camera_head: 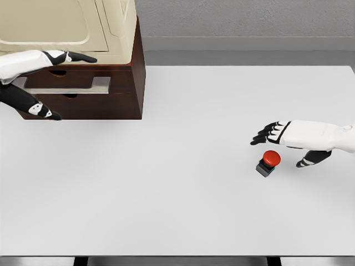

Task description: Open the cabinet drawer with left arm, and place a switch into the drawer with right arm

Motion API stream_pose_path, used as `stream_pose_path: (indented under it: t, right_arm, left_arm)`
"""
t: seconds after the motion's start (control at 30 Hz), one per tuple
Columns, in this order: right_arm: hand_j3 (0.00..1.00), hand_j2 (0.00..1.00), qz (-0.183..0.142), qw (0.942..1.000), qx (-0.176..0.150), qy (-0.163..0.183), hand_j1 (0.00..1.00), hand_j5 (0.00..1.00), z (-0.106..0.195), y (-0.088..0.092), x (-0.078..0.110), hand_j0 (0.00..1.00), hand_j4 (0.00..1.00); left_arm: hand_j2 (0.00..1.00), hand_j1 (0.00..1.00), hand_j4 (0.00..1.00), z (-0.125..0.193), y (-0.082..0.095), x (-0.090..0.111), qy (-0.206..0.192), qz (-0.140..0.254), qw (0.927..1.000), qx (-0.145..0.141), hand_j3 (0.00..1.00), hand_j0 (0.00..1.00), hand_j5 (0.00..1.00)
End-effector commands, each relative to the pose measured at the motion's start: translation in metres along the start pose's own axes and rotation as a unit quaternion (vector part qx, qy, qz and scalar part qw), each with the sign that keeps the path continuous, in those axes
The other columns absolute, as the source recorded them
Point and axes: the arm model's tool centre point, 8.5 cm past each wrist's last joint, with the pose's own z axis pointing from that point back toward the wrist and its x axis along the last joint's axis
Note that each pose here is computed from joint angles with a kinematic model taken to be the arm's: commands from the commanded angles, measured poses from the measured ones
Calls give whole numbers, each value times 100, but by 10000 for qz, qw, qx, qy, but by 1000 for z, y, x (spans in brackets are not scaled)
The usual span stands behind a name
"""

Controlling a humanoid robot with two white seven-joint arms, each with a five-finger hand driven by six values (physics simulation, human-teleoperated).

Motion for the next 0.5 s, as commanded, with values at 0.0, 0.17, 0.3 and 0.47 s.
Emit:
stream_pose_path:
  t: [0.0,0.17,0.3,0.47]
  right_arm:
    - [100,100,-37,10000,-21,-9,100,100,0,0,0,100,100]
    - [100,100,-111,9999,46,-71,100,100,-4,8,3,100,100]
    - [100,100,-162,9998,82,-96,100,100,-6,13,4,100,100]
    - [100,100,-155,9998,52,-144,100,100,-10,12,5,100,100]
  left_arm:
    - [100,100,100,-2,-7,0,16,61,9991,-408,100,100,100]
    - [100,100,100,3,2,0,170,106,9992,-343,100,100,100]
    - [100,100,100,3,5,-6,494,297,9979,-295,100,100,100]
    - [100,100,100,2,6,-11,737,565,9954,-241,100,100,100]
